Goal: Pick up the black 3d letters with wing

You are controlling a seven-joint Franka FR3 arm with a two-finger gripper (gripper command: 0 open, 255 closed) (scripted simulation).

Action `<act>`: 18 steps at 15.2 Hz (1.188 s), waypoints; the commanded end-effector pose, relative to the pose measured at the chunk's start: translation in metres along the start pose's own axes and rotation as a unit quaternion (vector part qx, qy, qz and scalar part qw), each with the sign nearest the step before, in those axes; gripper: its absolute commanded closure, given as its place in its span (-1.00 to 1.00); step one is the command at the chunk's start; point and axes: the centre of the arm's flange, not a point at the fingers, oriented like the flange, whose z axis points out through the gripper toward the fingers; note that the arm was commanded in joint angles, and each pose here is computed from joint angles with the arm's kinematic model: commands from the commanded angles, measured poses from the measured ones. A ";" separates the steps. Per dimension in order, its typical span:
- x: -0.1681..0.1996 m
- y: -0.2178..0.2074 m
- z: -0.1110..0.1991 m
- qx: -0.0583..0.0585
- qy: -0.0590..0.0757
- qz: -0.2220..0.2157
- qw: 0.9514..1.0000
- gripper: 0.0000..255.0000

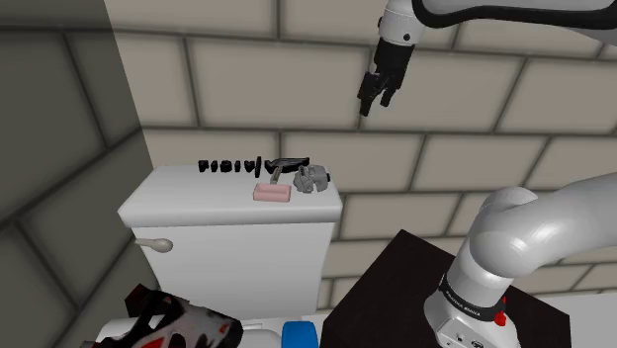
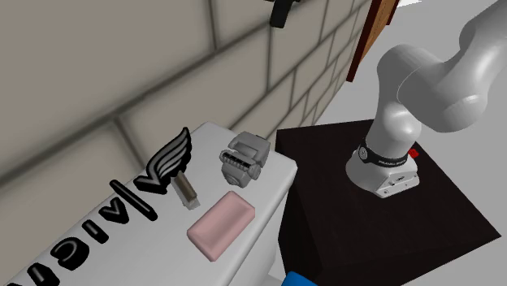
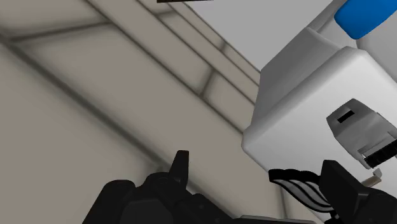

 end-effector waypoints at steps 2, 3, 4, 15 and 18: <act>0.010 -0.007 0.006 0.002 -0.004 -0.002 1.000 -1.00; 0.020 -0.014 0.013 0.003 -0.007 -0.005 1.000 -1.00; 0.030 -0.021 0.019 0.005 -0.011 -0.007 1.000 -1.00; 0.134 -0.101 0.093 0.023 -0.050 -0.033 0.998 -1.00; 0.161 -0.124 0.115 0.028 -0.061 -0.040 0.997 -1.00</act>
